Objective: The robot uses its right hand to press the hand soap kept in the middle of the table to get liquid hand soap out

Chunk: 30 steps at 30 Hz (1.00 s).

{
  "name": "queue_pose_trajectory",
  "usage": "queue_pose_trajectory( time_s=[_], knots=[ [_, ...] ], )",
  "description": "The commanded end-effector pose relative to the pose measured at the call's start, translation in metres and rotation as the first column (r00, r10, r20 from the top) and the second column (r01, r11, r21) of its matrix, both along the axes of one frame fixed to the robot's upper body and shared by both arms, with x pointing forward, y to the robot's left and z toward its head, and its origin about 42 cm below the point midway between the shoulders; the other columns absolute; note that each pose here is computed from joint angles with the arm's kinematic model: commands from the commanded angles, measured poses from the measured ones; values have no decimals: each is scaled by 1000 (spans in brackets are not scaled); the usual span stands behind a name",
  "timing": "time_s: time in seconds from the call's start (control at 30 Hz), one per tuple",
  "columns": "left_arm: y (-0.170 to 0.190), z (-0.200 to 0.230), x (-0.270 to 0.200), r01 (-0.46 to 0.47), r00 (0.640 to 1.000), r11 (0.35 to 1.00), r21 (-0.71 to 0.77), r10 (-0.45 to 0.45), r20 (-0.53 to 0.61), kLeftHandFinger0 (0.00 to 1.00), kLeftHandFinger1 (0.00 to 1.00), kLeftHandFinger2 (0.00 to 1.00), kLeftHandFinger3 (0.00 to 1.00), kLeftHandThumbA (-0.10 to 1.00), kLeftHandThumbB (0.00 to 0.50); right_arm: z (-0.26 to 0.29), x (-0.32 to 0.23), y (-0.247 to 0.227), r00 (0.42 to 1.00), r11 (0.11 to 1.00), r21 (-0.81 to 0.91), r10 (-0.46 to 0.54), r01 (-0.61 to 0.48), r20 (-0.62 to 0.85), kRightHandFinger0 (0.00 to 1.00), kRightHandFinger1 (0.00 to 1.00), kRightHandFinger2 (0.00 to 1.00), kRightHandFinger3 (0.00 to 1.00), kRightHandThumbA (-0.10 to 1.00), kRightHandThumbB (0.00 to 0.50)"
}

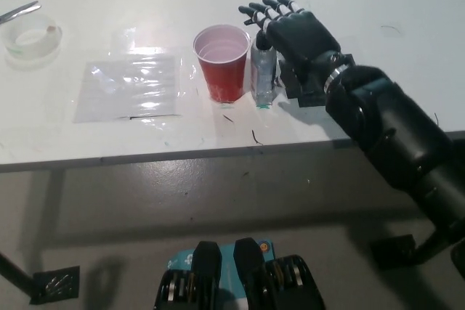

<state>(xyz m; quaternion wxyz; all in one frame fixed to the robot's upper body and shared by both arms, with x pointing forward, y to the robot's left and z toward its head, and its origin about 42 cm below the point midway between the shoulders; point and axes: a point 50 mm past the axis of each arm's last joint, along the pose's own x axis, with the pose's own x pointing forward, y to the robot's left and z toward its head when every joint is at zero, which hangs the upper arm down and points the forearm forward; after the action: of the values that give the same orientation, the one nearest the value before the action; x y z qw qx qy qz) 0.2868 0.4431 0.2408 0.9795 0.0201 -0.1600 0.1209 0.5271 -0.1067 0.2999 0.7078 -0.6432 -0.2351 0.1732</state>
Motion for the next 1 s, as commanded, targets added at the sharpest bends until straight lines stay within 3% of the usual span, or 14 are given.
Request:
queue_pose_trajectory(
  time_s=[0.0,0.23,0.33,0.5,0.73,0.97],
  knots=[
    [7,17,-3,22,999,997,73,-25,37,272,338,427,565,780,8,57,6,7,997,999,-2,50,-50,63,1000,1000,1000,1000,1000,492],
    [8,14,-8,14,1000,997,81,-15,12,317,354,442,581,807,6,74,2,10,995,997,21,69,-71,74,1000,1000,1000,1000,1000,500],
    [8,11,-10,5,1000,997,81,-6,17,291,343,423,565,781,20,80,-1,8,992,997,5,74,-74,102,1000,1000,1000,1000,1000,475],
    [8,6,-15,3,1000,997,73,-4,10,297,347,432,572,781,6,82,-2,1,992,997,5,71,-72,104,1000,1000,1000,1000,1000,488],
    [10,0,-18,-2,1000,997,72,1,14,287,349,441,573,775,5,93,-16,-30,994,996,73,42,-50,96,1000,1000,1000,1000,1000,409],
    [13,-3,-17,-9,1000,998,55,8,7,269,322,411,550,762,16,85,-65,-96,997,948,317,-47,28,53,1000,1000,1000,1000,1000,379]
  ],
)
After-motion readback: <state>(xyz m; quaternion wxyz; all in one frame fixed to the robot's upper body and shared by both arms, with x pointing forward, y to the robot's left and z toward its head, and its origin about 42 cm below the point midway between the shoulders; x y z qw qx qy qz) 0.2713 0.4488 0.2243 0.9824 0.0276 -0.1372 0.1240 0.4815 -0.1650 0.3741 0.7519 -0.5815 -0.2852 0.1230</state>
